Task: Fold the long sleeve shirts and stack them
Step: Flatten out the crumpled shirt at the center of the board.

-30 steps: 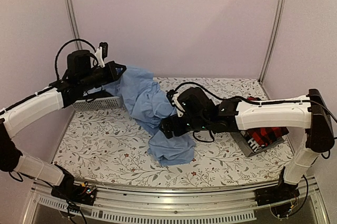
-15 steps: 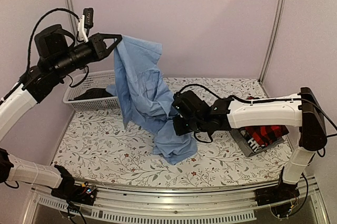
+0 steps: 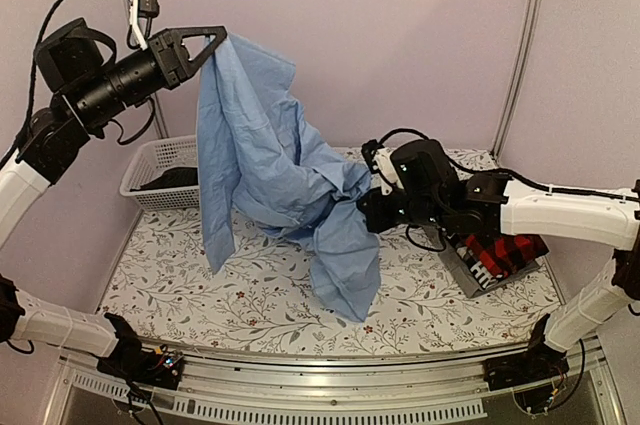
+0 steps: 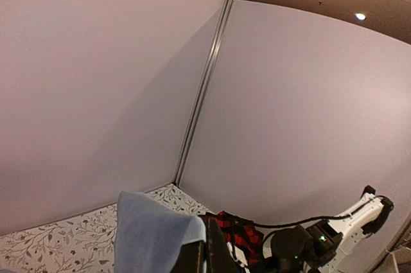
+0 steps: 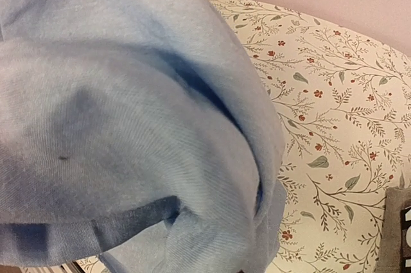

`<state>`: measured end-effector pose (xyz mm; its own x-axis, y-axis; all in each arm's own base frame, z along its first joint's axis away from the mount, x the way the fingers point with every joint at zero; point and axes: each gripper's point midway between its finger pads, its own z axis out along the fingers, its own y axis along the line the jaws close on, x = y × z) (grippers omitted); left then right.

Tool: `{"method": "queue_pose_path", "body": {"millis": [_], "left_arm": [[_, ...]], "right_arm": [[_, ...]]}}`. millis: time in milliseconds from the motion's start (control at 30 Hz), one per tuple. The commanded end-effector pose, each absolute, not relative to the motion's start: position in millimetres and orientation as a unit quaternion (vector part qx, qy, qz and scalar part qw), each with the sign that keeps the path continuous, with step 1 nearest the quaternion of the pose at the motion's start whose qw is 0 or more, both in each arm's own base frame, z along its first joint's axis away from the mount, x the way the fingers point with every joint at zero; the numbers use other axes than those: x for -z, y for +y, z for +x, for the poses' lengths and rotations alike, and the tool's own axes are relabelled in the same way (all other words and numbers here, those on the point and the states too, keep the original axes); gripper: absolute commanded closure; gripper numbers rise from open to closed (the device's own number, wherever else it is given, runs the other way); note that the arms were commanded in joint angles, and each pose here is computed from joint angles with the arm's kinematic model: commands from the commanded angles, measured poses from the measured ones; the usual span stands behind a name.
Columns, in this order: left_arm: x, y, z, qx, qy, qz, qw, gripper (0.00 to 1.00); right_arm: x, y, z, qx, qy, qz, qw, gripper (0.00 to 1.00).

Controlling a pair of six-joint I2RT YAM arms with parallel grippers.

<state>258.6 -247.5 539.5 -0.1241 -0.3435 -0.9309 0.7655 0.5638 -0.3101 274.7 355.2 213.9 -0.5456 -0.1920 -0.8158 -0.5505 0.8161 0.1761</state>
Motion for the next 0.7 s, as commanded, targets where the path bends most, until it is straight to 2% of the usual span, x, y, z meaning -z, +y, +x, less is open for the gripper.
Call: {"method": "queue_pose_path", "body": {"millis": [0,67,167,267,400,533,667], "left_arm": [[-559,-257,235,0.443,0.583,0.215,0.647,1.0],[-545,-261,251,0.426,0.609,0.197,0.639,1.0],[-517,-266,286,0.382,0.668,0.161,0.618,1.0],[-489,-273,321,0.342,0.721,0.131,0.588,1.0],[-483,-282,348,0.33,0.747,0.106,0.567,1.0],[-494,-293,357,0.34,0.745,0.105,0.564,1.0],[-497,-299,361,0.344,0.745,0.103,0.563,1.0]], "right_arm": [[-245,350,296,-0.259,0.825,-0.221,0.452,1.0],[-242,355,306,-0.264,0.823,-0.225,0.449,0.98],[-237,370,315,-0.269,0.827,-0.23,0.436,0.88],[-234,376,317,-0.262,0.832,-0.219,0.437,0.69],[-242,377,307,-0.213,0.831,-0.199,0.474,0.43],[-252,384,283,-0.183,0.821,-0.186,0.509,0.25],[-255,395,262,-0.165,0.81,-0.172,0.536,0.21]]}}
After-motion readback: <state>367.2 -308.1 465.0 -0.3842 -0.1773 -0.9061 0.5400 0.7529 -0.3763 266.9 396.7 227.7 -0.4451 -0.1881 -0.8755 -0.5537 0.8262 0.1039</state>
